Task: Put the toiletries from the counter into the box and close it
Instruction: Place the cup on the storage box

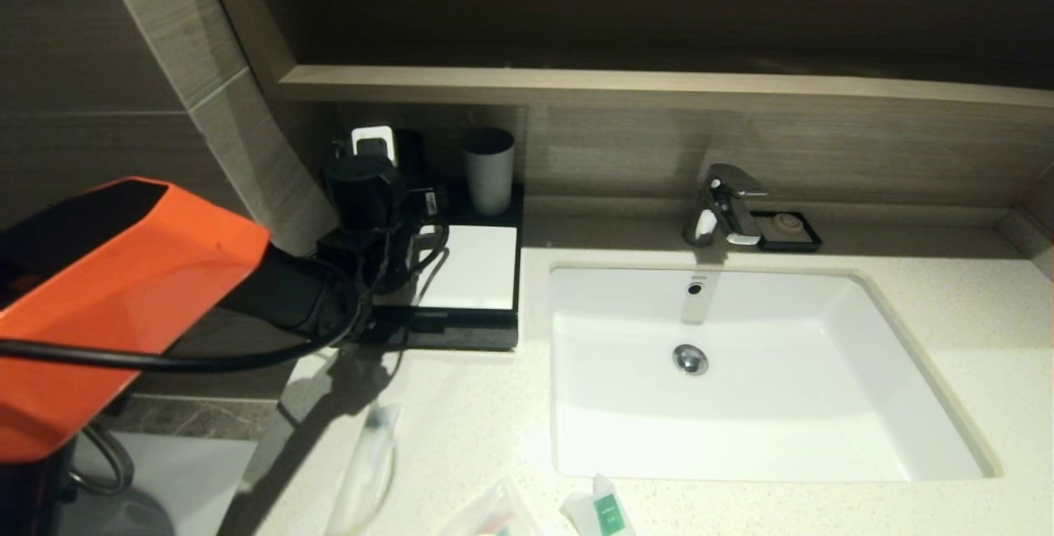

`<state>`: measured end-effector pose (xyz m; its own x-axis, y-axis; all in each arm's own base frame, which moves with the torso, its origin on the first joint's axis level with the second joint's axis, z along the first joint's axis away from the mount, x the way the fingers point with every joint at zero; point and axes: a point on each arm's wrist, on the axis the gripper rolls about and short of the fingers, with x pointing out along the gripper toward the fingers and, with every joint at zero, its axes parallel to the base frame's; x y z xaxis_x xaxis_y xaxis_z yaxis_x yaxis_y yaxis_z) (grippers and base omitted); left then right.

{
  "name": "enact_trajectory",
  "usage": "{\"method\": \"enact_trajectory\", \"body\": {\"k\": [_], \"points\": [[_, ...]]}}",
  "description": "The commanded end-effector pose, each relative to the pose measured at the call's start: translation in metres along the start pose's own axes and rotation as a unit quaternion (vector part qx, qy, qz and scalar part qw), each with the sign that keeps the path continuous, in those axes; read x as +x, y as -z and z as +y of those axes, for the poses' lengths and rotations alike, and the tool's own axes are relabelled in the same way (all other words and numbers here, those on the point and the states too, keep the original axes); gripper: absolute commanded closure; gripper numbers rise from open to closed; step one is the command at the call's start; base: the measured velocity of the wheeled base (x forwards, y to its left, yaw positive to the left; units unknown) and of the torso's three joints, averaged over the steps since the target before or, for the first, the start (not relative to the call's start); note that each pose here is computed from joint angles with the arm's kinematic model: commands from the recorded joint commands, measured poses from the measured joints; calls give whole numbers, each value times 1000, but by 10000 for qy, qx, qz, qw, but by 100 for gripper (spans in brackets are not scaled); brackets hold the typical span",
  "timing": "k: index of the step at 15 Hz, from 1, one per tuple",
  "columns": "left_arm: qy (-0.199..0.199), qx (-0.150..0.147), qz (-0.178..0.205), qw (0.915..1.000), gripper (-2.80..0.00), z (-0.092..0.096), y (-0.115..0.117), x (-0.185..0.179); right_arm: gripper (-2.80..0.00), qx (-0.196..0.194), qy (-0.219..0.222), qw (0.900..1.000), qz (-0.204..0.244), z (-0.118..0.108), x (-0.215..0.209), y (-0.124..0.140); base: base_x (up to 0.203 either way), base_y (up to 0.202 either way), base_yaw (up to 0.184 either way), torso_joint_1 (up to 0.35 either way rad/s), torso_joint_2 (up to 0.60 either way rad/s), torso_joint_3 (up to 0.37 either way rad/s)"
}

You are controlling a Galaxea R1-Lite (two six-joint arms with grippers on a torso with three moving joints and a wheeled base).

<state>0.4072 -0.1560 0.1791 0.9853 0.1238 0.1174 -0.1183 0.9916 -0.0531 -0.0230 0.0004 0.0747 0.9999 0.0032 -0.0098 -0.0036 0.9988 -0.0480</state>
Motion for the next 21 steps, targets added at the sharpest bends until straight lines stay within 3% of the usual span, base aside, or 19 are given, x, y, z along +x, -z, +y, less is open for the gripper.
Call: {"method": "enact_trajectory", "body": {"k": [1, 21], "points": [[-16, 0, -2, 10000, -280, -2, 4, 3, 0, -5, -7, 10000, -3, 0, 0, 0, 0, 0, 0, 0, 0, 0], [-9, -54, -100, 9999, -280, -10, 0, 16, 0, -5, -2, 10000, 4, 0, 0, 0, 0, 0, 0, 0, 0, 0]]}}
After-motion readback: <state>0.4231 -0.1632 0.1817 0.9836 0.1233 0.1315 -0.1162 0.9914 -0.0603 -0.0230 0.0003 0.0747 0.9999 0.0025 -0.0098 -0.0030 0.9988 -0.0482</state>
